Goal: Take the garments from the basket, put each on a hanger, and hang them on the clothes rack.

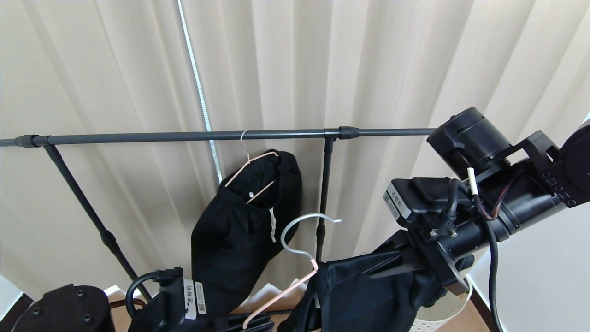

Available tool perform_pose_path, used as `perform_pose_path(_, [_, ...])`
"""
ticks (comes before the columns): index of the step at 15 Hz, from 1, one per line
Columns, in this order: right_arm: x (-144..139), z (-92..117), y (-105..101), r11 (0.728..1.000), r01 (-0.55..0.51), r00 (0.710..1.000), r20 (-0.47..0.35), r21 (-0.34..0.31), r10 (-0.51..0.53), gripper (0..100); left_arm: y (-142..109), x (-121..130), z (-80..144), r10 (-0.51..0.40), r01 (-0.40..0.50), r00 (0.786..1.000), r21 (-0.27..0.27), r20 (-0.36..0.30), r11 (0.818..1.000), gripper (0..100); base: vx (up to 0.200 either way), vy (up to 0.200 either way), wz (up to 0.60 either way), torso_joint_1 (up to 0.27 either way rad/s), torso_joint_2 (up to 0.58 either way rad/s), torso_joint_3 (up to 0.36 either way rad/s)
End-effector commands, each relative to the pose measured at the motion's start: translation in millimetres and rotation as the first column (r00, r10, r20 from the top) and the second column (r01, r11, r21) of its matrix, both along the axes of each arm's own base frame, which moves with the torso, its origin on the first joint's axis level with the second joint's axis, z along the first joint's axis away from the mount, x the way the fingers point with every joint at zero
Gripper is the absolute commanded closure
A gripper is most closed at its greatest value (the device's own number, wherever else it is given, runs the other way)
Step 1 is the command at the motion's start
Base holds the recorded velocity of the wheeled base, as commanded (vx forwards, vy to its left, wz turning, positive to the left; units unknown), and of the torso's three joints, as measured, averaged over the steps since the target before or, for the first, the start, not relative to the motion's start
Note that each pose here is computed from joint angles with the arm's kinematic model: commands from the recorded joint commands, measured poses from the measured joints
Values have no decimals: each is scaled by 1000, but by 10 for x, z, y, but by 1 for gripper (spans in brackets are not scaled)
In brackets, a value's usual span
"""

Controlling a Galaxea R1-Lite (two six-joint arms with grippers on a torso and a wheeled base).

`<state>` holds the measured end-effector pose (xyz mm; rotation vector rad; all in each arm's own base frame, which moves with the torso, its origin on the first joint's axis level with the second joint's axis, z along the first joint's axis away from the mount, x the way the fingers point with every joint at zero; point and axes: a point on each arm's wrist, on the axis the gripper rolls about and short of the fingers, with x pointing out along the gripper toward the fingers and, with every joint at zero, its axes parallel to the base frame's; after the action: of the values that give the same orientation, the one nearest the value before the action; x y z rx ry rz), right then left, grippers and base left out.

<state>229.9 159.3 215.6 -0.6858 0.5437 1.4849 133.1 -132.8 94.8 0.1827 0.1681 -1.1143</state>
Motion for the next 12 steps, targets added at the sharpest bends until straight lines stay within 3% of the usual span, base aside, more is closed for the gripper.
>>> perform_pose_path(1, [-9, -2, -8, 1000, 0, 1000, 1, 0, 0, 100, -14, 10, -8, -2, 2, 1000, 3, -3, 1000, 100, 0, 0, 0, 0, 0, 0])
perform_pose_path(6, [-39, 0, -26, 1000, 0, 1000, 2, 1, 0, 100, -15, 7, -33, -4, 4, 1000, 13, -12, 1000, 100, 0, 0, 0, 0, 0, 0])
perform_pose_path(7, [-39, 0, -26, 1000, -1, 1000, 1, 2, 1, 100, -9, 5, -38, -2, 2, 1000, 15, -14, 1000, 0, 0, 0, 0, 0, 0, 0])
perform_pose_path(12, [-62, 43, -50, 1000, 3, 1000, 16, 10, -3, 100, 4, 5, -37, 6, -6, 1000, 15, -15, 1000, 0, 0, 0, 0, 0, 0, 0])
